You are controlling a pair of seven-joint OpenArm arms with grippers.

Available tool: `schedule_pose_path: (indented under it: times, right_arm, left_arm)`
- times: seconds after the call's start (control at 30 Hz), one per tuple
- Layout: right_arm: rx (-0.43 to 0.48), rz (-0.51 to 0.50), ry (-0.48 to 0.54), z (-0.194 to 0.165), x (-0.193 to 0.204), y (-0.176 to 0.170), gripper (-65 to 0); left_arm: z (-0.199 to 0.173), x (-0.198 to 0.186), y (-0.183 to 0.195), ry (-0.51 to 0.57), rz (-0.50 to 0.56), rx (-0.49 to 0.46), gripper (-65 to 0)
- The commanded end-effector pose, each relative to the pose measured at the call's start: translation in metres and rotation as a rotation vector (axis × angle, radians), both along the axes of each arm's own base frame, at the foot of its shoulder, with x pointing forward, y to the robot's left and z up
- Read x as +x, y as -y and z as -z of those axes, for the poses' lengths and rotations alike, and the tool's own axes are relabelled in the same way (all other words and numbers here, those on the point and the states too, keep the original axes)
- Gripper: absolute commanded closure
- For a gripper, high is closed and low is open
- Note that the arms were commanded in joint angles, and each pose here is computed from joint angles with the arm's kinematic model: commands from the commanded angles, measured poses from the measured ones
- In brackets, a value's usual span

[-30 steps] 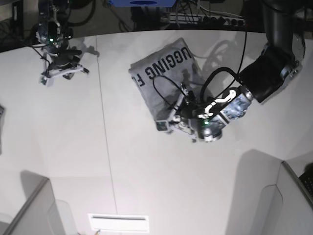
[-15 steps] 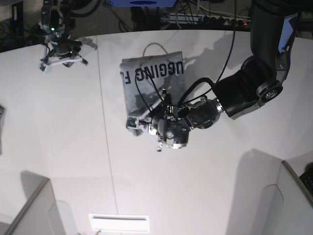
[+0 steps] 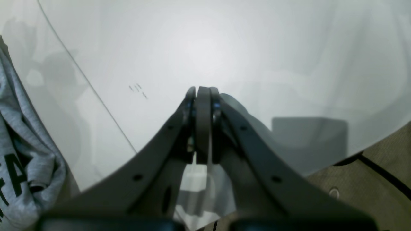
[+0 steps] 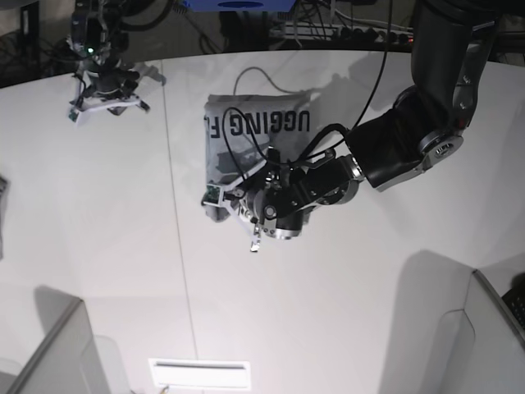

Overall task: Fold the T-shirt properly
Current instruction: 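Rotate the folded bundle with the left gripper and set it flat, then release the bundle and lift the left gripper away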

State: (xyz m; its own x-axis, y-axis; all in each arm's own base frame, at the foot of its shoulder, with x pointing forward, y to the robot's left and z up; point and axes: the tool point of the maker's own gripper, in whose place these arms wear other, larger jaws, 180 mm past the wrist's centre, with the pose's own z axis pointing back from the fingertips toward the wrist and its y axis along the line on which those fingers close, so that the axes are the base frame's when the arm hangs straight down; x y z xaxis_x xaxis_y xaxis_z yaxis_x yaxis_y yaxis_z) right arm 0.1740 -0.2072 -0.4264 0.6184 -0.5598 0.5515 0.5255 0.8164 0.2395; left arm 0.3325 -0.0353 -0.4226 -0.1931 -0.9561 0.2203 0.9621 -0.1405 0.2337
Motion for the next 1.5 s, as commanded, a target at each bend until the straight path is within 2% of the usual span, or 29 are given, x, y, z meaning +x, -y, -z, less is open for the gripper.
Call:
schedule_pose_path:
  times: [0.0,0.33,0.43,0.53,0.63,0.7,0.83,0.9,0.97,1.03,1.07,1.13,1.23,1.3,1.47]
  right_arm:
    - [-0.025,-0.006,0.03,-0.008,0.005,0.005,0.0]
    - [-0.019,-0.012,0.027,-0.007,0.005,0.002,0.0]
    - [-0.018,-0.013,0.027,-0.007,0.006,0.002,0.0]
    - [-0.018,-0.013,0.027,-0.007,0.006,0.002,0.0]
    - [-0.016,-0.013,0.027,-0.007,0.006,0.001,0.0]
    - [-0.016,-0.013,0.027,-0.007,0.006,0.001,0.0]
    - [-0.019,-0.018,0.026,-0.007,0.005,0.001,0.0]
    - [-0.022,-0.02,0.029,-0.008,0.005,0.001,0.0]
    - [-0.042,-0.064,0.049,-0.015,0.009,0.003,0.0]
    - [-0.056,-0.143,0.092,-0.021,0.012,-0.001,0.0]
    - [-0.067,-0.169,0.124,-0.024,0.013,-0.001,0.0]
    - [-0.103,-0.191,0.18,-0.031,0.013,0.001,0.0]
    - [-0.22,-0.256,0.228,-0.041,0.008,0.006,0.0]
    - [-0.302,-0.304,0.234,-0.046,-0.004,0.006,0.0]
    - [-0.396,-0.325,0.198,-0.055,-0.051,0.003,0.0]
  left_arm:
    - [-0.005,0.006,0.0,0.019,0.006,0.01,0.0]
    - [-0.017,0.018,0.002,0.051,0.009,0.007,0.0]
    - [-0.025,0.017,0.01,0.065,0.03,-0.017,-19.4]
    - [-0.045,0.03,0.017,0.094,-0.016,-0.09,-37.2]
    - [-0.076,0.052,0.026,0.131,-0.091,-0.199,-47.1]
    - [-0.096,0.069,0.024,0.156,-0.15,-0.26,-49.2]
    - [-0.152,0.089,0.024,0.234,-0.226,-0.436,-46.9]
    - [-0.18,0.09,0.016,0.282,-0.279,-0.544,-40.8]
    - [-0.192,0.084,-0.008,0.32,-0.348,-0.618,-28.1]
    - [-0.191,0.07,-0.046,0.383,-0.424,-0.622,-7.6]
    - [-0.188,0.06,-0.062,0.411,-0.46,-0.616,0.0]
    - [-0.184,0.039,-0.087,0.457,-0.496,-0.611,0.0]
    - [-0.169,0.004,-0.113,0.457,-0.531,-0.683,0.0]
    - [-0.153,-0.023,-0.129,0.432,-0.53,-0.742,0.0]
    - [-0.13,-0.11,-0.14,0.315,-0.489,-0.91,0.0]
